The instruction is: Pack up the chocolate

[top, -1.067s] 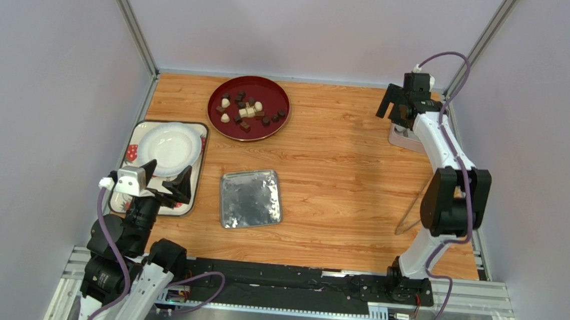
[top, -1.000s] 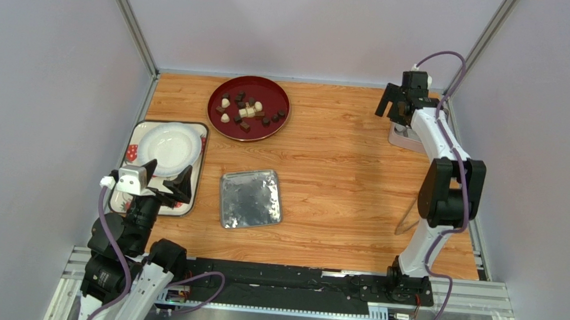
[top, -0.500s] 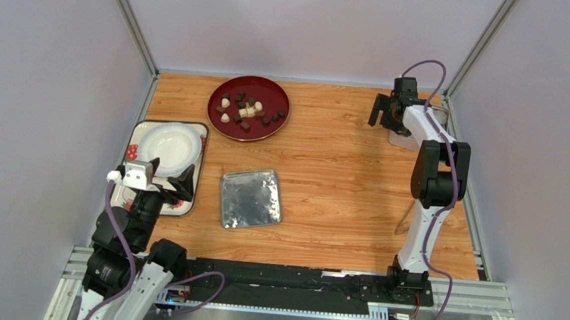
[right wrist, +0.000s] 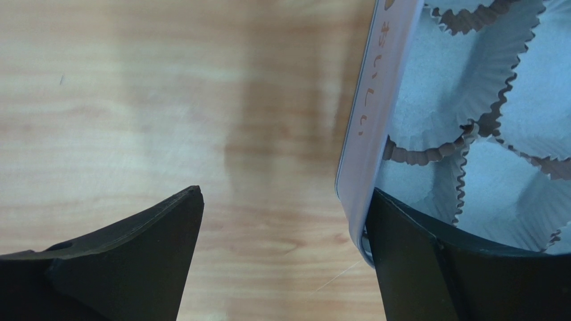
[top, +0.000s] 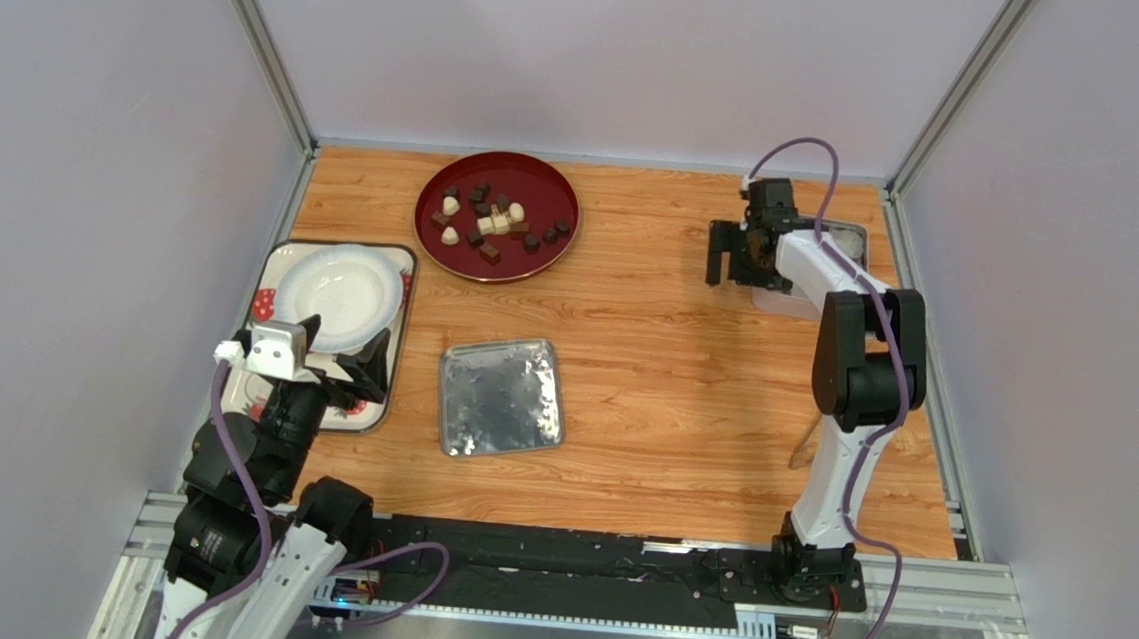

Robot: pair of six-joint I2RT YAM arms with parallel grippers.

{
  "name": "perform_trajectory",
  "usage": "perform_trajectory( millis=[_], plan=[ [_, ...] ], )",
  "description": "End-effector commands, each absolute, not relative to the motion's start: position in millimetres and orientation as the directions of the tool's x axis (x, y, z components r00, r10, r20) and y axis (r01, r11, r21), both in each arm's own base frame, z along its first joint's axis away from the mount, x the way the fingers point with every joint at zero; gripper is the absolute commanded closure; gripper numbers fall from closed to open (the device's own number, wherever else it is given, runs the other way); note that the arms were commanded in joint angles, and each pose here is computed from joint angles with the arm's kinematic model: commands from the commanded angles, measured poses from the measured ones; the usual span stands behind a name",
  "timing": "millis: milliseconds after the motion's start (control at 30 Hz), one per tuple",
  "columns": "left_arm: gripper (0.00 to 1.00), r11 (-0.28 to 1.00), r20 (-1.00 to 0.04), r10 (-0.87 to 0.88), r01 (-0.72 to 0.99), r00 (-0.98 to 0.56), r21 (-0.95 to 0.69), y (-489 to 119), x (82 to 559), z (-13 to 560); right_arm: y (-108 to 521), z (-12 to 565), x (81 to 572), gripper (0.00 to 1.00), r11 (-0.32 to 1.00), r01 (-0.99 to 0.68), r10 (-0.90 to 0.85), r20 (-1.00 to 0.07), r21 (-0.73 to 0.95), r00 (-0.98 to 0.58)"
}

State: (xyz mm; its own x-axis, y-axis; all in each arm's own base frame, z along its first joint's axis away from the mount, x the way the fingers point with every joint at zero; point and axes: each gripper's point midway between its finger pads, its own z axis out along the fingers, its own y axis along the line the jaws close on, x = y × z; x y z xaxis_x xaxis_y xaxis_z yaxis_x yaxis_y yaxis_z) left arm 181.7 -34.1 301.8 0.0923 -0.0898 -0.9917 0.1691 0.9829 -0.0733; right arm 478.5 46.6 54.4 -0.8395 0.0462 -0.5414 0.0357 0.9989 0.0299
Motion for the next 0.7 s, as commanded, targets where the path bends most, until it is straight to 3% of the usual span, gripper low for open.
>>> perform_trajectory(
  millis=[0, 133, 333, 667],
  plan=[
    [0.03, 0.981, -0.988, -0.089, 0.182, 0.129, -0.065, -34.5, 178.1, 313.1, 90.4, 79.2, 451.3, 0.09, 0.989, -0.148, -0.138, -0.583, -0.030, -0.801],
    [0.03, 0.980, -0.986, -0.096, 0.188, 0.134, -0.070, -35.0, 176.8, 314.1, 130.3, 66.0, 409.0, 0.13, 0.943, -0.322, -0.316, -0.523, -0.083, -0.792],
    [0.03, 0.980, -0.987, -0.097, 0.188, 0.132, -0.071, -34.9, 176.2, 313.4, 189.1, 78.6, 345.6, 0.14, 0.854, -0.505, -0.490, -0.525, -0.127, -0.696],
    [0.04, 0.979, -0.989, -0.092, 0.192, 0.116, -0.069, -36.1, 176.9, 311.3, 234.2, 73.3, 239.3, 0.14, 0.717, -0.677, -0.662, -0.464, -0.164, -0.589]
  ],
)
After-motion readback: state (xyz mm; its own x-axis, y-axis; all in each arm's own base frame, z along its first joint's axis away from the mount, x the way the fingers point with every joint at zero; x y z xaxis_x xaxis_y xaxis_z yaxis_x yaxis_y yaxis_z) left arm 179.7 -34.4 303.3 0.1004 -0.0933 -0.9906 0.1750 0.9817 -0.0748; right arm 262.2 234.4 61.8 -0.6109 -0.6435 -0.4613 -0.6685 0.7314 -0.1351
